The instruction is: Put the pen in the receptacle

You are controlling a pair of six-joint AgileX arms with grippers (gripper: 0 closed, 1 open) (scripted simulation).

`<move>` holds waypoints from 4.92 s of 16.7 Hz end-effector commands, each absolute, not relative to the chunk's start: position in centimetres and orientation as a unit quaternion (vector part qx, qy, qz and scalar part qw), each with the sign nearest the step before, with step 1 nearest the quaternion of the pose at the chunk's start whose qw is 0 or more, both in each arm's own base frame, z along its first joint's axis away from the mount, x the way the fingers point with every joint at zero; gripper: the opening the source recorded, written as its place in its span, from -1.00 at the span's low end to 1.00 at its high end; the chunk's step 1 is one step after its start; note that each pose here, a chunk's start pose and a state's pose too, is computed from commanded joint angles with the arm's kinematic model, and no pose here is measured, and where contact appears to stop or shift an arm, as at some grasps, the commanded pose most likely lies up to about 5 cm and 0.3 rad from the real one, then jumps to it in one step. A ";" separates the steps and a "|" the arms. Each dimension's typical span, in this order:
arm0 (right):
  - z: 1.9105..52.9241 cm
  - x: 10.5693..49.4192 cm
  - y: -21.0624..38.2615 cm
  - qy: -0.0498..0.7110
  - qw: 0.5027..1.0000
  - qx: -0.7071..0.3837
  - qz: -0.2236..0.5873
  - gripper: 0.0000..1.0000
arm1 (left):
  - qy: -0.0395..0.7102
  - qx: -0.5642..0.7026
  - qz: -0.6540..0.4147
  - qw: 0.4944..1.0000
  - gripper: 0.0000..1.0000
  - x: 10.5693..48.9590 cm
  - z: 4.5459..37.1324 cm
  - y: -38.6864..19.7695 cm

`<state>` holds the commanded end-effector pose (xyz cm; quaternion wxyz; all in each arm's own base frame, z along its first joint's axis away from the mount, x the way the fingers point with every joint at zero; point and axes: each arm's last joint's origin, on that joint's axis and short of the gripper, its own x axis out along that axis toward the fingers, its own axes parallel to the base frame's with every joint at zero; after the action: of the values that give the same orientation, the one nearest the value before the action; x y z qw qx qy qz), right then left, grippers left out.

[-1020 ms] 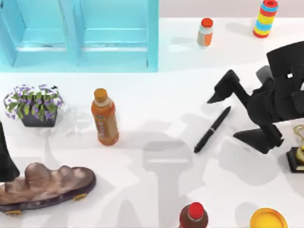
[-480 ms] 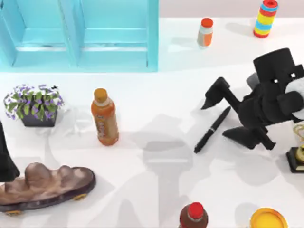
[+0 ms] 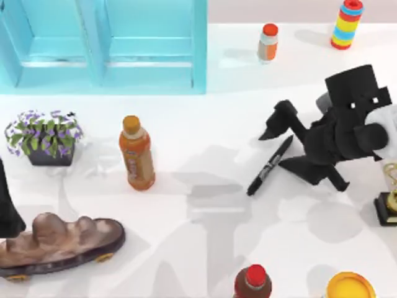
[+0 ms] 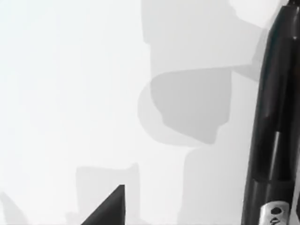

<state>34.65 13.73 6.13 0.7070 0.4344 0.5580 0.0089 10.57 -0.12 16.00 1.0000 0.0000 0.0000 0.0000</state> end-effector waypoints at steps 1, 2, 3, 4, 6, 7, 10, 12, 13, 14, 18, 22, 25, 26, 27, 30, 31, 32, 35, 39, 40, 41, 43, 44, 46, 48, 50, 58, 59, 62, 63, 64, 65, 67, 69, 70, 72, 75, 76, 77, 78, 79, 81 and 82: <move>6.1 34.7 13.7 0.558 0.707 0.434 0.009 0.25 | 0.000 0.000 0.000 1.000 1.00 10.6 16.0 -0.1; 6.1 34.7 13.7 0.558 0.707 0.434 0.009 0.10 | 0.000 0.000 0.000 1.000 1.00 10.6 16.0 -0.1; 6.1 34.7 13.7 0.558 0.707 0.434 0.009 -0.06 | 0.000 0.000 0.000 1.000 1.00 10.6 16.0 -0.1; 6.1 34.7 13.7 0.558 0.707 0.434 0.009 -0.21 | 0.000 0.000 0.000 1.000 1.00 10.6 16.0 -0.1; 6.1 34.7 13.7 0.558 0.707 0.434 0.009 -0.51 | 0.000 0.000 0.000 1.000 1.00 10.6 16.0 -0.1; 6.1 34.7 13.7 0.558 0.707 0.434 0.009 -0.66 | 0.000 0.000 0.000 1.000 1.00 10.6 16.0 -0.1; 6.1 34.7 13.7 0.558 0.707 0.434 0.009 -1.00 | 0.000 0.000 0.000 1.000 1.00 10.6 16.0 -0.1; 6.1 34.7 13.7 0.558 0.707 0.434 0.009 -1.00 | 0.000 0.000 0.000 1.000 1.00 10.6 16.0 -0.1; 6.1 34.7 13.7 0.558 0.707 0.434 0.009 -1.00 | 0.000 0.000 0.000 1.000 1.00 10.6 16.0 -0.1; 6.1 34.7 13.7 0.558 0.707 0.434 0.009 -1.00 | 0.000 0.000 0.000 1.000 1.00 10.6 16.0 -0.1; 7.9 35.1 13.3 0.548 0.707 0.447 0.016 -1.00 | 0.000 0.000 0.000 1.000 1.00 10.6 16.0 -0.1; 9.6 35.3 13.4 0.547 0.708 0.447 0.016 -1.00 | 0.000 0.000 0.000 1.000 1.00 10.6 16.0 -0.1; 11.7 35.4 13.4 0.548 0.708 0.445 0.015 -1.00 | 0.000 0.000 0.000 1.000 1.00 10.6 16.0 -0.1; 12.4 35.4 13.4 0.548 0.708 0.445 0.015 -1.00 | 0.000 0.000 0.000 1.000 1.00 10.6 16.0 -0.1; 13.1 35.4 13.4 0.549 0.708 0.445 0.014 -1.00 | 0.000 0.000 0.000 1.000 1.00 10.6 16.0 -0.1; 15.5 35.3 13.4 0.552 0.705 0.445 0.013 -1.00 | 0.000 0.000 0.000 1.000 1.00 10.6 16.0 -0.1; 16.3 35.2 13.3 0.552 0.705 0.446 0.013 -1.00 | 0.000 0.000 0.000 1.000 1.00 10.6 16.0 -0.1; 17.1 35.1 13.3 0.551 0.705 0.446 0.013 -1.00 | 0.000 0.000 0.000 1.000 1.00 10.6 16.0 -0.1; 17.9 35.1 13.3 0.548 0.707 0.447 0.016 -1.00 | 0.000 0.000 0.000 1.000 1.00 10.6 16.0 -0.1; 17.9 35.2 12.9 0.545 0.708 0.449 0.017 -1.00 | 0.000 0.000 0.000 1.000 1.00 10.6 16.0 -0.1; 18.2 35.5 12.2 0.538 0.712 0.452 0.020 -1.00 | 0.000 0.000 0.000 1.000 1.00 10.6 16.0 -0.1; 18.6 35.8 11.1 0.527 0.717 0.455 0.024 -1.00 | 0.000 0.000 0.000 1.000 1.00 10.6 16.0 -0.1; 19.9 36.4 7.8 0.495 0.735 0.462 0.030 -1.00 | 0.000 0.000 0.000 1.000 1.00 10.6 16.0 -0.1; 20.7 36.5 5.6 0.475 0.746 0.466 0.029 -1.00 | 0.000 0.000 0.000 1.000 1.00 10.6 16.0 -0.1; 22.2 36.1 0.2 0.430 0.767 0.477 0.013 -1.00 | 0.000 0.000 0.000 1.000 1.00 10.6 16.0 -0.1; 23.2 34.4 -6.2 0.384 0.779 0.494 -0.028 -1.00 | 0.000 0.000 0.000 1.000 1.00 10.6 16.0 -0.1; 23.4 31.1 -12.5 0.343 0.776 0.521 -0.093 -1.00 | 0.000 0.000 0.000 1.000 1.00 10.6 16.0 -0.1; 19.8 18.4 -21.8 0.289 0.653 0.635 -0.296 -1.00 | 0.000 0.000 0.000 1.000 1.00 10.6 16.0 -0.1; 19.5 18.0 -21.9 0.289 0.644 0.640 -0.303 -1.00 | 0.000 0.000 0.000 1.000 1.00 10.6 16.0 -0.1; 19.4 17.8 -21.9 0.290 0.642 0.641 -0.306 -1.00 | 0.000 0.000 0.000 1.000 1.00 10.6 16.0 -0.1; 19.4 17.8 -21.9 0.290 0.642 0.641 -0.306 -1.00 | 0.000 0.000 0.000 1.000 1.00 10.6 16.0 -0.1; 19.4 17.9 -21.9 0.291 0.642 0.640 -0.305 -1.00 | 0.000 0.000 0.000 1.000 1.00 10.6 16.0 -0.1; 19.4 18.0 -21.9 0.290 0.642 0.640 -0.305 -1.00 | 0.000 0.000 0.000 1.000 1.00 10.6 16.0 -0.1; 19.2 18.3 -21.8 0.286 0.649 0.637 -0.303 -1.00 | 0.000 0.000 0.000 1.000 1.00 10.6 16.0 -0.1; 18.8 19.3 -21.3 0.283 0.657 0.633 -0.295 -1.00 | 0.000 0.000 0.000 1.000 1.00 10.6 16.0 -0.1; 18.4 19.9 -20.9 0.284 0.659 0.632 -0.292 -1.00 | 0.000 0.000 0.000 1.000 1.00 10.6 16.0 -0.1; 17.5 20.9 -20.0 0.291 0.658 0.633 -0.287 -1.00 | 0.000 0.000 0.000 1.000 1.00 10.6 16.0 -0.1; 15.9 21.6 -18.9 0.298 0.646 0.639 -0.293 -1.00 | 0.000 0.000 0.000 1.000 1.00 10.6 16.0 -0.1; 15.6 21.6 -18.7 0.296 0.643 0.640 -0.298 -1.00 | 0.000 0.000 0.000 1.000 1.00 10.6 16.0 -0.1; 15.3 21.5 -18.7 0.293 0.642 0.641 -0.303 -1.00 | 0.000 0.000 0.000 1.000 1.00 10.6 16.0 -0.1; 15.2 21.5 -18.7 0.290 0.642 0.641 -0.305 -1.00 | 0.000 0.000 0.000 1.000 1.00 10.6 16.0 -0.1; 15.2 21.5 -18.7 0.290 0.642 0.641 -0.306 -1.00 | 0.000 0.000 0.000 1.000 1.00 10.6 16.0 -0.1; 15.2 21.5 -18.7 0.290 0.642 0.641 -0.306 -1.00 | 0.000 0.000 0.000 1.000 1.00 10.6 16.0 -0.1; 15.2 21.5 -18.7 0.290 0.642 0.641 -0.306 -1.00 | 0.000 0.000 0.000 1.000 1.00 10.6 16.0 -0.1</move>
<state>21.48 -18.68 15.16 0.6416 0.6411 0.2895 -0.3059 10.57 -0.12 16.00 1.0000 0.0000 0.0000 0.0000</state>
